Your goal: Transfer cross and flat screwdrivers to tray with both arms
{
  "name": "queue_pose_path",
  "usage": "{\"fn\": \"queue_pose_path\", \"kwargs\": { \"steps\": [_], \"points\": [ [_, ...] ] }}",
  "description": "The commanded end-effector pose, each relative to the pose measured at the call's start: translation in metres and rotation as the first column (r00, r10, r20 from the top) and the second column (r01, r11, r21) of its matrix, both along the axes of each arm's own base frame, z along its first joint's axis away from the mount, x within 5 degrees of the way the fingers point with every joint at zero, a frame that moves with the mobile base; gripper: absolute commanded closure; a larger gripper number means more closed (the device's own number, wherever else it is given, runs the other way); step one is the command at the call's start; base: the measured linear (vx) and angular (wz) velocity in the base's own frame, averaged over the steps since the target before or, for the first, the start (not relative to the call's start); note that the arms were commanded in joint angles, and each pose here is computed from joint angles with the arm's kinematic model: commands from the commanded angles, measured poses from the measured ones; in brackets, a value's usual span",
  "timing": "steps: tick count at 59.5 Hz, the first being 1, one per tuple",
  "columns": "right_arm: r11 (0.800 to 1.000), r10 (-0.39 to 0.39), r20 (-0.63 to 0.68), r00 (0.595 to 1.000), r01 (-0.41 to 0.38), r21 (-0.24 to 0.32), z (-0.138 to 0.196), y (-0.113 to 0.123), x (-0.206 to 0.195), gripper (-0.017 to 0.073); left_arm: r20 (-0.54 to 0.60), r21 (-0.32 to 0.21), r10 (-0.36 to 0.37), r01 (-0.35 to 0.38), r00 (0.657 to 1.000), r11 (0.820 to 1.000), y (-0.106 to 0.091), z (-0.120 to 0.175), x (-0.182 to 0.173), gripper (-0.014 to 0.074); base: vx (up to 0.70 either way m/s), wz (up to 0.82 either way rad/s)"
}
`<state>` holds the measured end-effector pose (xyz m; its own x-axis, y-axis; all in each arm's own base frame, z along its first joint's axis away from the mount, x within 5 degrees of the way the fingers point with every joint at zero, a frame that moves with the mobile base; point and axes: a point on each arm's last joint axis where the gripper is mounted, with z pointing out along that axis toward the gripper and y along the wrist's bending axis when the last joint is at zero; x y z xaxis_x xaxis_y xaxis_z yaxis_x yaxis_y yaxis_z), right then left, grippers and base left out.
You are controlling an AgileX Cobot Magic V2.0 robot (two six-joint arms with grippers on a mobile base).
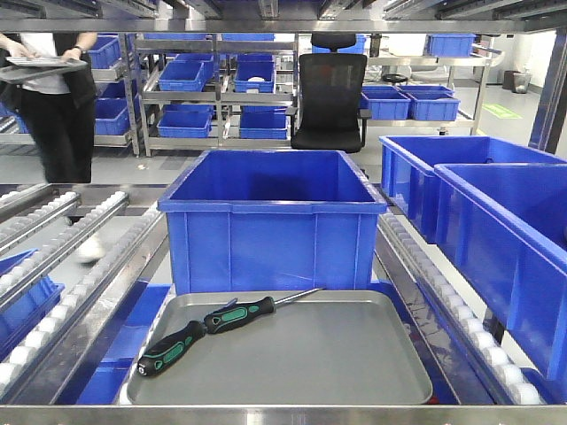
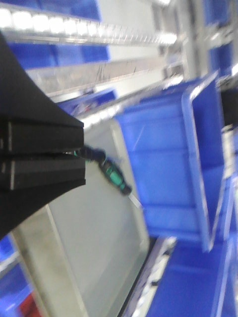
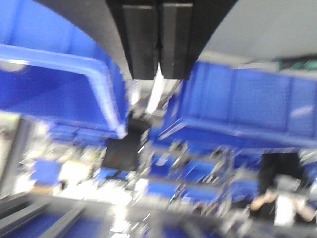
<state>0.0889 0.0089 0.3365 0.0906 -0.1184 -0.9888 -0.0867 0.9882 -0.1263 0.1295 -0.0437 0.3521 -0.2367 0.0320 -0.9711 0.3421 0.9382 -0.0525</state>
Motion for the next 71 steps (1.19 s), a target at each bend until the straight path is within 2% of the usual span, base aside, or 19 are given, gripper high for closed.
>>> {"fn": "queue_pose_path", "kwargs": {
  "steps": [1,5,11,35,36,38,39,40,42,43,50,56,58,62,68,71],
  "points": [
    [0.996,-0.083,0.101,0.991,0.081,0.023,0.01,-0.008,-0.006,0.0567,0.168,-0.085,0.071,-0.057,0.983,0.995,0.005,0.008,0.001,0.0589,0.0,0.0],
    [0.995,-0.074,0.094,0.993,0.068,0.068,0.01,-0.007,-0.006,0.0567,0.169,-0.093,0.082,-0.067,0.982,0.993,0.006,0.001,0.002,0.0589,0.0,0.0],
    [0.994,-0.072,0.092,0.993,0.064,0.09,0.01,-0.007,-0.006,0.0567,0.141,-0.084,0.077,-0.066,0.987,0.994,0.005,-0.006,0.002,0.0589,0.0,0.0],
    [0.994,-0.071,0.091,0.993,0.063,0.089,0.01,-0.007,-0.006,0.0567,0.116,-0.073,0.071,-0.063,0.991,0.995,0.005,-0.011,0.002,0.0589,0.0,0.0],
    [0.994,-0.072,0.092,0.993,0.064,0.088,0.01,-0.007,-0.006,0.0567,0.125,-0.065,0.071,-0.063,0.99,0.996,0.005,-0.011,0.002,0.0589,0.0,0.0],
    [0.994,-0.072,0.092,0.993,0.064,0.088,0.01,-0.007,-0.006,0.0567,0.155,-0.005,0.066,-0.066,0.986,0.998,0.006,-0.014,0.002,0.0589,0.0,0.0],
    [0.994,-0.072,0.092,0.993,0.064,0.088,0.01,-0.007,-0.006,0.0567,0.174,0.041,0.059,-0.068,0.983,0.997,0.007,-0.017,0.001,0.0589,0.0,0.0],
    [0.994,-0.072,0.092,0.993,0.064,0.088,0.01,-0.007,-0.006,0.0567,0.192,0.093,0.05,-0.069,0.98,0.993,0.007,-0.02,0.001,0.0589,0.0,0.0],
    [0.994,-0.072,0.092,0.993,0.064,0.088,0.01,-0.007,-0.006,0.0567,0.219,0.159,0.039,-0.075,0.975,0.984,0.009,-0.027,-0.002,0.0589,0.0,0.0],
    [0.994,-0.072,0.092,0.993,0.064,0.088,0.01,-0.007,-0.006,0.0567,0.228,0.168,0.043,-0.083,0.973,0.982,0.011,-0.032,-0.004,0.0589,0.0,0.0],
    [0.994,-0.068,0.09,0.994,0.06,0.088,0.01,-0.007,-0.006,0.0567,0.258,0.093,0.163,-0.193,0.952,0.977,0.028,-0.061,-0.028,0.0589,0.0,0.0],
    [0.994,-0.07,0.091,0.993,0.061,0.088,0.01,-0.007,-0.006,0.0567,0.262,0.076,0.242,-0.27,0.934,0.96,0.037,-0.094,-0.046,0.0589,0.0,0.0],
    [0.994,-0.07,0.091,0.993,0.061,0.088,0.01,-0.007,-0.006,0.0567,0.259,0.054,0.264,-0.287,0.929,0.957,0.039,-0.104,-0.05,0.0589,0.0,0.0],
    [0.994,-0.07,0.092,0.993,0.062,0.089,0.01,-0.007,-0.006,0.0567,0.253,0.005,0.298,-0.309,0.921,0.951,0.041,-0.123,-0.059,0.0589,0.0,0.0],
    [0.994,-0.069,0.091,0.993,0.061,0.088,0.01,-0.007,-0.006,0.0567,0.264,-0.048,0.311,-0.31,0.913,0.95,0.042,-0.143,-0.067,0.0589,0.0,0.0],
    [0.994,-0.069,0.091,0.993,0.061,0.088,0.01,-0.007,-0.006,0.0567,0.262,-0.034,0.303,-0.306,0.916,0.952,0.041,-0.144,-0.071,0.0589,0.0,0.0]
  ]
}}
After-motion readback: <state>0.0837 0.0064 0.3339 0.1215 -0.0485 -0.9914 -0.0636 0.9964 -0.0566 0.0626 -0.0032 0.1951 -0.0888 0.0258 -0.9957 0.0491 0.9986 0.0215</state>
